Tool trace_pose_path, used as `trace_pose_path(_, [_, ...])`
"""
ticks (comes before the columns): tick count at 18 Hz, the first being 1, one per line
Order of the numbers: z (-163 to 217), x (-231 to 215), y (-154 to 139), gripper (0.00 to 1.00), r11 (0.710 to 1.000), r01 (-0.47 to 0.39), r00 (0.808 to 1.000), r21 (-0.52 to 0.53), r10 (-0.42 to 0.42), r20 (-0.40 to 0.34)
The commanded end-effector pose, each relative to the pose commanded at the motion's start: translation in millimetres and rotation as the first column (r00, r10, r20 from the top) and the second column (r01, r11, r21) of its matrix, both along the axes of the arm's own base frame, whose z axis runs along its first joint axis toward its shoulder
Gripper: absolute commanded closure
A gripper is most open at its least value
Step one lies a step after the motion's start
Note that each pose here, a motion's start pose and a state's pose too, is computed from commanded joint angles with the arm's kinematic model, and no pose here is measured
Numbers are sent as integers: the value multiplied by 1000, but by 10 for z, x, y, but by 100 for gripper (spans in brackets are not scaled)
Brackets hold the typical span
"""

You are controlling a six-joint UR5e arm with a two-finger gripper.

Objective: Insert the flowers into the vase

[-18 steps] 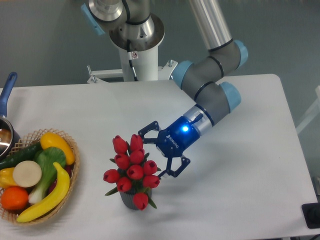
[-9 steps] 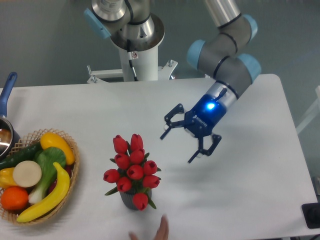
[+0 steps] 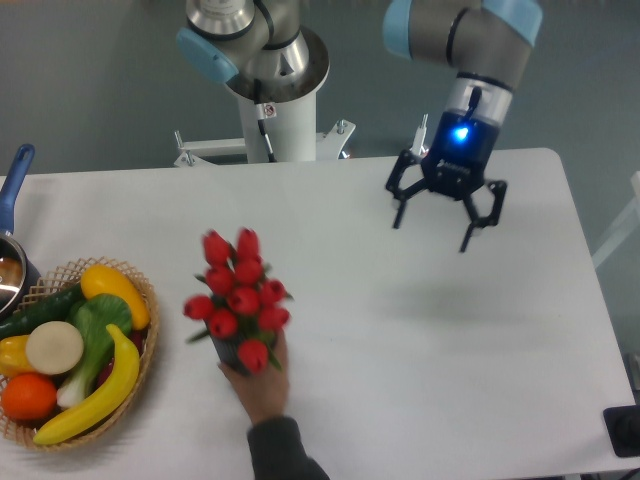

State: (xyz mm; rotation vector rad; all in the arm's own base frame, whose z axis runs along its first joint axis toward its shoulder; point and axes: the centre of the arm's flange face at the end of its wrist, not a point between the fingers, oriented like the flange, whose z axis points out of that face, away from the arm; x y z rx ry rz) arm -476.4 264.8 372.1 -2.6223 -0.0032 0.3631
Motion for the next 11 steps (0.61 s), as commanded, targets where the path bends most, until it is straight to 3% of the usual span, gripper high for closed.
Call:
trace_pose_path(5, [-129, -353, -138, 0, 987, -62, 998, -148, 66, 22])
trace_pose_path(8, [-358, -455, -356, 0, 960, -103, 992, -261, 119, 48])
trace_pose_path(11, [-450, -621, -334, 0, 952, -94, 993, -291, 112, 44])
